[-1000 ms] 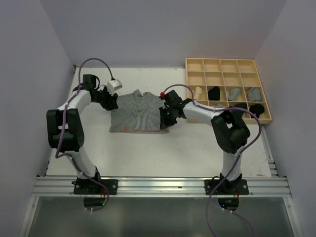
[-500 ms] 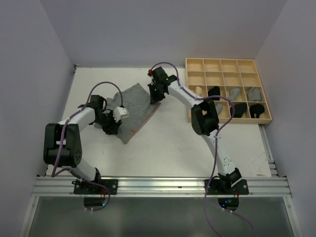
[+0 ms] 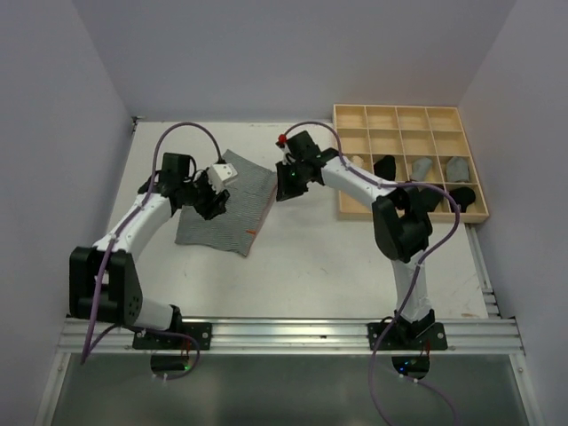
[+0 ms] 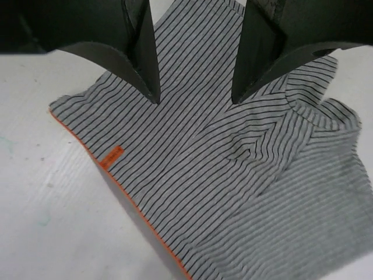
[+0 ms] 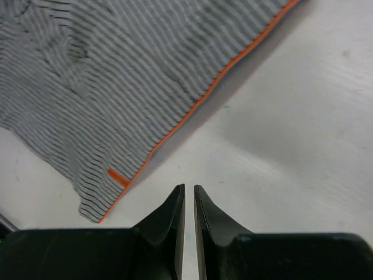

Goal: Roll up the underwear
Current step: Fold the underwear

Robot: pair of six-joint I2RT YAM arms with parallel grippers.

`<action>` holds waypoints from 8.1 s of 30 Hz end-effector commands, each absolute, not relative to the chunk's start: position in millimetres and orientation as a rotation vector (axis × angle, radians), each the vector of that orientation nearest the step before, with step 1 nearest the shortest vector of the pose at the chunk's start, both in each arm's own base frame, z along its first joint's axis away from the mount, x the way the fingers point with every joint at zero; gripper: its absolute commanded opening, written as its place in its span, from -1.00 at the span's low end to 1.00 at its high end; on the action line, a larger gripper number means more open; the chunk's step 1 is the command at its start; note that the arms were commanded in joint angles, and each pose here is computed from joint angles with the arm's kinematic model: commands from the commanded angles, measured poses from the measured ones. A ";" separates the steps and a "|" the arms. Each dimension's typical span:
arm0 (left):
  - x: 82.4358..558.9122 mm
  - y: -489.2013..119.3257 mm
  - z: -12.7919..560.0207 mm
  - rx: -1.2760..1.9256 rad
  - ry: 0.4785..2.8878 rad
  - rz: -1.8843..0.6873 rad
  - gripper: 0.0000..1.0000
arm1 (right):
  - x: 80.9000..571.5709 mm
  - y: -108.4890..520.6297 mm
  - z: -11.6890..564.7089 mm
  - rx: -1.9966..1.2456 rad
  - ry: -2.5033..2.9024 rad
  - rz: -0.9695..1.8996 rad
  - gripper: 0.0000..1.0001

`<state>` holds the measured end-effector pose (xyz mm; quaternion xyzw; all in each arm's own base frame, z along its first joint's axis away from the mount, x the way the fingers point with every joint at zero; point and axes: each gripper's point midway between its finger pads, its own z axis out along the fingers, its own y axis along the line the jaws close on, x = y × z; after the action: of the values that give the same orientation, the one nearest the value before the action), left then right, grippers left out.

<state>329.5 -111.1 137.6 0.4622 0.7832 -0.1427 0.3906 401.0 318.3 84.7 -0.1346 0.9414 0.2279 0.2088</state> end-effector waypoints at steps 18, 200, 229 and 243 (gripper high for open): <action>326.1 -59.9 37.5 0.795 2.451 -0.584 0.03 | 251.7 406.2 9.8 -0.571 2.805 0.738 -0.52; 468.3 -104.1 190.2 0.903 1.792 -0.779 -1.00 | 468.7 307.5 152.0 -0.378 2.195 0.917 -1.00; 271.2 -81.1 86.6 1.118 1.984 -0.681 -1.00 | 286.1 317.0 111.1 -0.781 2.209 0.912 -1.00; 250.5 -75.0 80.0 1.191 1.977 -0.667 -0.11 | 260.5 314.1 98.0 -0.616 2.294 0.905 -0.31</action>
<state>253.8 -75.9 68.1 0.4372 0.7879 -0.2691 0.3400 249.7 320.9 76.4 -0.2855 0.8586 0.3448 0.2499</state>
